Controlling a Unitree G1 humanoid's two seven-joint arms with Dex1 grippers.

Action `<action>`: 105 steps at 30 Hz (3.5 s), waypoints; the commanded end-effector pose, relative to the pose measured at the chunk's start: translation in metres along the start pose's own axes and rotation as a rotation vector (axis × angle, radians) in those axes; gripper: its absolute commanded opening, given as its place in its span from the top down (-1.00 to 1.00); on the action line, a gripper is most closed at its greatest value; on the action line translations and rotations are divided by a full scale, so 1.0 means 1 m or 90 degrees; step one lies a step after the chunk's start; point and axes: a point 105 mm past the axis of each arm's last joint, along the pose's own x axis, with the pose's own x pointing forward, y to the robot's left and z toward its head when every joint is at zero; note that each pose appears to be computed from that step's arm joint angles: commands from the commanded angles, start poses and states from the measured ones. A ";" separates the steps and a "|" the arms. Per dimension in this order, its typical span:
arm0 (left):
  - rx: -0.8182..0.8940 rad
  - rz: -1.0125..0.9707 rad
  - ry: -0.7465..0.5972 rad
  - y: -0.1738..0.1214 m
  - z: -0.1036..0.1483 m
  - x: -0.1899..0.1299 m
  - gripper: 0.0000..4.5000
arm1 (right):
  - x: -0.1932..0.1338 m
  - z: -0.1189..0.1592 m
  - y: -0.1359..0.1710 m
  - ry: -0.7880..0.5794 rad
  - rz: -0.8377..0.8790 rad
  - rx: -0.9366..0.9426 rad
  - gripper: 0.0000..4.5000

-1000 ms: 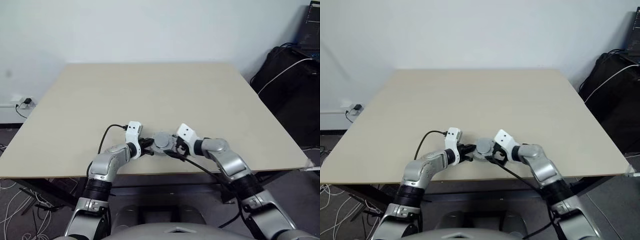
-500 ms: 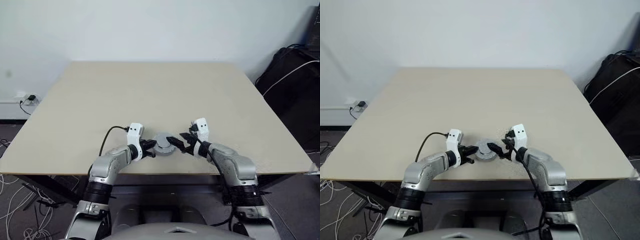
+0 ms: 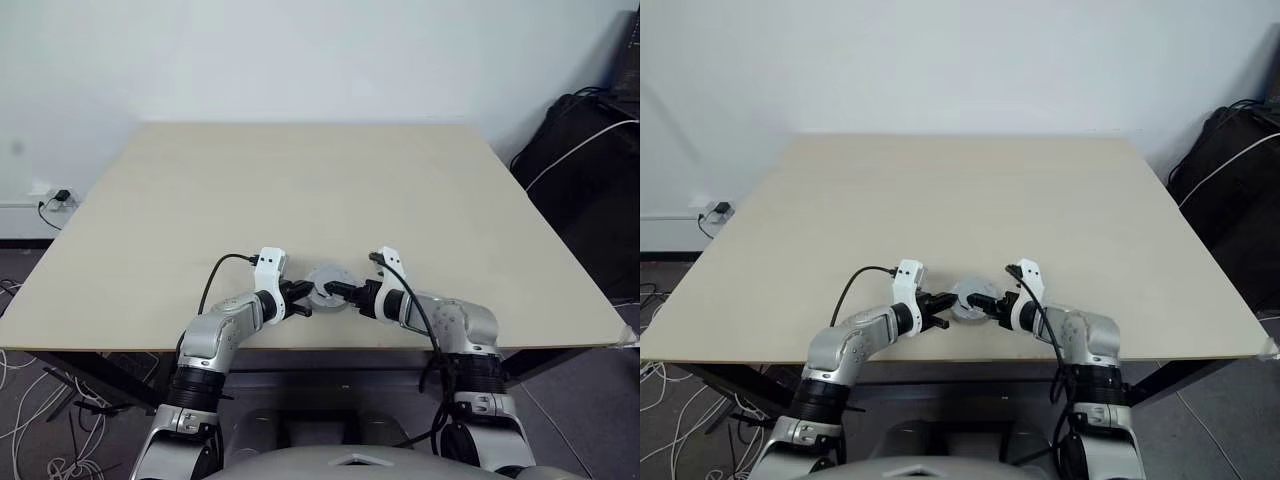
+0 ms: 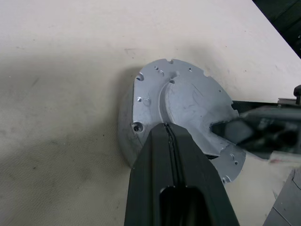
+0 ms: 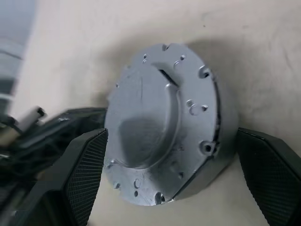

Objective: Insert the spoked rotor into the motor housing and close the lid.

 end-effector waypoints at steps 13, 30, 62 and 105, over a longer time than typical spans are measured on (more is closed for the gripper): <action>-0.001 -0.031 0.027 -0.012 -0.011 0.004 1.00 | -0.001 0.001 0.061 -0.028 0.260 0.180 -0.99; 0.002 -0.027 0.021 -0.012 -0.008 0.005 1.00 | 0.003 -0.005 0.050 -0.014 0.188 0.141 -0.60; -0.124 0.082 -0.289 0.007 0.035 -0.048 1.00 | 0.002 -0.018 0.032 -0.019 0.155 0.194 0.43; -0.682 -0.237 -0.480 -0.048 0.012 -0.068 -0.99 | -0.011 0.023 0.088 -0.116 0.357 0.219 0.47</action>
